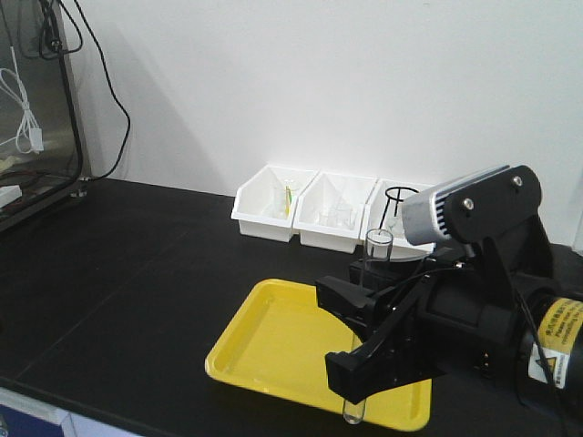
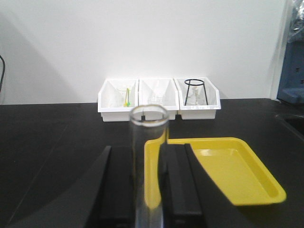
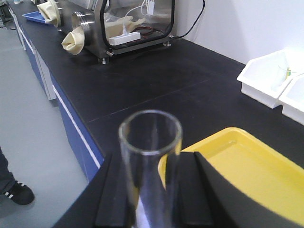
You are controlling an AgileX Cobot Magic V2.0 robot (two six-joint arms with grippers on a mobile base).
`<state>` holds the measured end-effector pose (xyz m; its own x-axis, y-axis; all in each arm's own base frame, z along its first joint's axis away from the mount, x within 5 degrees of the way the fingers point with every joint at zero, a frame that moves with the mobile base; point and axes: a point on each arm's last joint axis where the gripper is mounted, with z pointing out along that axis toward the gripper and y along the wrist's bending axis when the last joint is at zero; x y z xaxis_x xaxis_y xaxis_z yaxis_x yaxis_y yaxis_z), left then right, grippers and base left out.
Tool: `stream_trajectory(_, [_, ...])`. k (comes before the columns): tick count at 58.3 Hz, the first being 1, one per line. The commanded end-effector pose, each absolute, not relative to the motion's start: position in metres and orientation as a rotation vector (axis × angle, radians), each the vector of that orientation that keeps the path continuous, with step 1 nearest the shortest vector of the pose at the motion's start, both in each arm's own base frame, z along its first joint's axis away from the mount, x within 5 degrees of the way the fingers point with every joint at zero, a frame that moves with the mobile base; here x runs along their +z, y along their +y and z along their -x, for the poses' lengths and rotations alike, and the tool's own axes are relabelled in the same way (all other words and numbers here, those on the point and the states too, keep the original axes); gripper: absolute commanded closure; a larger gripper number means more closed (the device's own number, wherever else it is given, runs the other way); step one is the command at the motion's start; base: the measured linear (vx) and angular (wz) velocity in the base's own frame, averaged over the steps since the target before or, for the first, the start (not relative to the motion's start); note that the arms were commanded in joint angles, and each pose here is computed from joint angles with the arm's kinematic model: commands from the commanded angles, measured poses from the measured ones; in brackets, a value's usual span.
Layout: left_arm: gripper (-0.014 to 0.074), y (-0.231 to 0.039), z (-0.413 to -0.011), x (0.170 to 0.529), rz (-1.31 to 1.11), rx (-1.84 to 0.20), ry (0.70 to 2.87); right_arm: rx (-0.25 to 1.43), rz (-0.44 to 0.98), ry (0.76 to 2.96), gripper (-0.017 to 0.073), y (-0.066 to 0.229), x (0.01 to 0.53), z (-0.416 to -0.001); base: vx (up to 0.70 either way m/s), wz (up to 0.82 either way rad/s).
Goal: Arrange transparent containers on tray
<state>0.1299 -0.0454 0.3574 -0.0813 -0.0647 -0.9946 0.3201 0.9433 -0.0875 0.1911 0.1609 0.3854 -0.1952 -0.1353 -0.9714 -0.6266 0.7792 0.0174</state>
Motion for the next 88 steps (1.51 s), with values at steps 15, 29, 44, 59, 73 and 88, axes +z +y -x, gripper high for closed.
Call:
stream_trajectory(15, [0.0545, -0.0455, -0.1266, 0.379, -0.19, -0.351, 1.497, 0.523, 0.573, 1.605, 0.055, 0.1584, 0.4098, -0.1871, 0.27, -0.08])
stream_trajectory(29, [0.0545, -0.0455, -0.1266, 0.379, -0.19, -0.351, 1.497, 0.523, 0.573, 1.605, 0.055, 0.1584, 0.4098, -0.1871, 0.27, -0.34])
stream_trajectory(44, [0.0545, -0.0455, -0.1266, 0.379, -0.19, -0.351, 1.497, 0.523, 0.573, 1.605, 0.055, 0.1584, 0.4098, -0.1871, 0.23, -0.41])
stream_trajectory(59, [0.0545, -0.0455, -0.1266, 0.379, -0.19, -0.351, 1.497, 0.523, 0.573, 1.605, 0.055, 0.1584, 0.4098, -0.1871, 0.18, -0.28])
stream_trajectory(73, [0.0545, -0.0455, -0.1266, 0.379, -0.19, -0.351, 1.497, 0.523, 0.573, 1.605, 0.055, 0.1584, 0.4098, -0.1871, 0.09, -0.11])
stream_trajectory(88, [0.0545, -0.0455, -0.1266, 0.379, -0.19, -0.351, 1.497, 0.523, 0.572, 1.605, 0.055, 0.1584, 0.4098, -0.1871, 0.01, -0.02])
